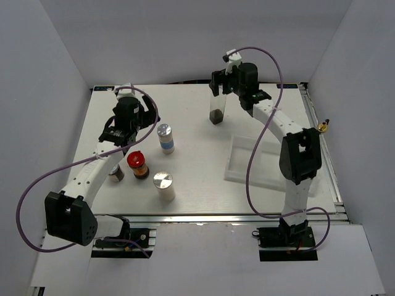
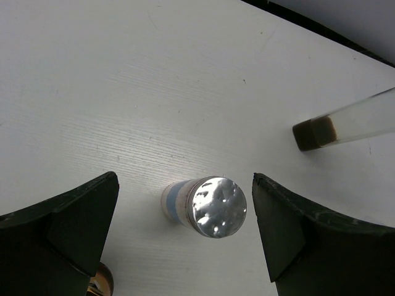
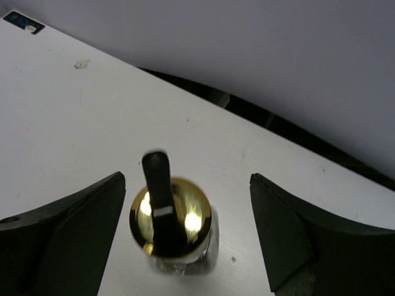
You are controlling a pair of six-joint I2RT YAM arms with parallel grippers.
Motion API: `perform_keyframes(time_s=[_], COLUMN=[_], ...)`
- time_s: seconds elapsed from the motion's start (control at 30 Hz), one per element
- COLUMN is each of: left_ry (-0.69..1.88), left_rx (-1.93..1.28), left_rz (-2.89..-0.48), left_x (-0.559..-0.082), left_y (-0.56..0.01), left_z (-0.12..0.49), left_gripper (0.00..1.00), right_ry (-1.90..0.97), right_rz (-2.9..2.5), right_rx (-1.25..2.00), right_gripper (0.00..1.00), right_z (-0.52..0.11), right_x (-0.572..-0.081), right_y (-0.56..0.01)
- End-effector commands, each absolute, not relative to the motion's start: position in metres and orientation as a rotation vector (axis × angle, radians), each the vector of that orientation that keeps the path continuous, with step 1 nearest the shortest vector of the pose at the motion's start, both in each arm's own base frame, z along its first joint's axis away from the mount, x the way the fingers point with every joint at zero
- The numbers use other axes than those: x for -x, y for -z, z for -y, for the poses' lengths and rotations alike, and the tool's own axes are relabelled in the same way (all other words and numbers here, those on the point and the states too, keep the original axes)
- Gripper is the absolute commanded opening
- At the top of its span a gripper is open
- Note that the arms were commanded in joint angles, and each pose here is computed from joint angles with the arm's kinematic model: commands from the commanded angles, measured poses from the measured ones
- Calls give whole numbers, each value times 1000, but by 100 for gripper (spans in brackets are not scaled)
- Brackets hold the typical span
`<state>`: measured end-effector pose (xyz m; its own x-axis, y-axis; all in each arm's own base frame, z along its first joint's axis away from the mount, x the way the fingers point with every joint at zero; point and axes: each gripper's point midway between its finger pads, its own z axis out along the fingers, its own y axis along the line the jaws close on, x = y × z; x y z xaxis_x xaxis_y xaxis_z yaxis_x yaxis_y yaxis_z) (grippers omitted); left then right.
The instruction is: Organize the condiment bottles
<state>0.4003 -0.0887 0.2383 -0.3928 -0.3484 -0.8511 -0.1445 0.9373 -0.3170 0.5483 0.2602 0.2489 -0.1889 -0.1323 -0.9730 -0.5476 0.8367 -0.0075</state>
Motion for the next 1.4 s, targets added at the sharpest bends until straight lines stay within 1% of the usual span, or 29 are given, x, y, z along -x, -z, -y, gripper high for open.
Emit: perform_keyframes(time_s=[0.0,0.03,0.07,0.1,0.17,0.2,0.23,0.3,0.4,0.47,0.5,0.53,0.57,0.6,0.63,0.73,0.83,0.87,0.9,0.97,1.03,1.07,1.13,1.17,1.2,1.23,1.3,1.33,1.37], left_ry=[206,202,198,197,186,182,181,189,186,183,181,185,183,181,177,173,199,209,219,249,259,270,274,278,293,301,317,326,331], left_rx=[332,330,327,326,332,335,339,337,330,333,335,336,332,333,334,338,325,321,317,299,286,278,276,274,265,257,244,242,238], left_rz=[-1966,-1968,-1967,-1964,-1955,-1953,-1949,-1939,-1935,-1925,-1927,-1925,-1928,-1929,-1925,-1909,-1892,-1878,-1874,-1867,-1877,-1875,-1879,-1871,-1868,-1867,-1859,-1849,-1846], left_x=[-401,-401,-401,-402,-402,-403,-403,-405,-405,-405,-405,-406,-406,-406,-406,-407,-409,-411,-413,-415,-418,-419,-421,-422,-422,-423,-425,-426,-427], left_y=[-251,-249,-250,-251,-253,-252,-252,-255,-256,-259,-258,-260,-260,-259,-261,-265,-269,-272,-273,-274,-270,-271,-268,-269,-271,-271,-273,-277,-279], left_z=[88,88,88,88,86,85,85,86,85,84,84,85,85,85,84,82,86,88,90,96,99,101,102,103,106,107,111,112,113], left_gripper=[98,98,98,98,98,98,98,98,98,98,98,98,98,98,98,98,98,98,98,98,98,98,98,98,98,98,98,98,98], right_ry=[-458,-464,-468,-475,-453,-439,-428,-413,-412,-415,-413,-417,-414,-411,-415,-435,-470,-479,-474,-457,-454,-452,-437,-416,-397,-367,-294,-283,-250], right_rz=[-1520,-1499,-1515,-1521,-1531,-1534,-1537,-1556,-1573,-1580,-1581,-1579,-1569,-1560,-1532,-1496,-1462,-1459,-1520,-1530,-1566,-1564,-1602,-1580,-1622,-1628,-1680,-1665,-1710], right_rx=[497,495,499,497,492,480,476,468,478,479,476,474,469,462,448,461,488,492,510,510,508,496,460,391,358,315,220,187,130], right_gripper=[85,81,76,68,66,60,58,58,63,56,40,27,18,0,0,0,0,0,0,0,0,0,0,0,0,0,0,0,0], right_z=[-279,-282,-285,-287,-286,-282,-281,-278,-278,-278,-277,-278,-277,-274,-272,-269,-261,-259,-254,-239,-227,-216,-200,-182,-173,-157,-132,-120,-107], right_x=[-572,-576,-581,-582,-586,-587,-587,-587,-585,-584,-584,-581,-580,-578,-572,-555,-516,-506,-495,-466,-442,-418,-395,-374,-368,-348,-335,-318,-308], right_y=[-311,-320,-309,-307,-303,-303,-302,-297,-291,-290,-291,-297,-304,-311,-330,-363,-414,-424,-417,-436,-434,-439,-435,-451,-437,-442,-429,-436,-426])
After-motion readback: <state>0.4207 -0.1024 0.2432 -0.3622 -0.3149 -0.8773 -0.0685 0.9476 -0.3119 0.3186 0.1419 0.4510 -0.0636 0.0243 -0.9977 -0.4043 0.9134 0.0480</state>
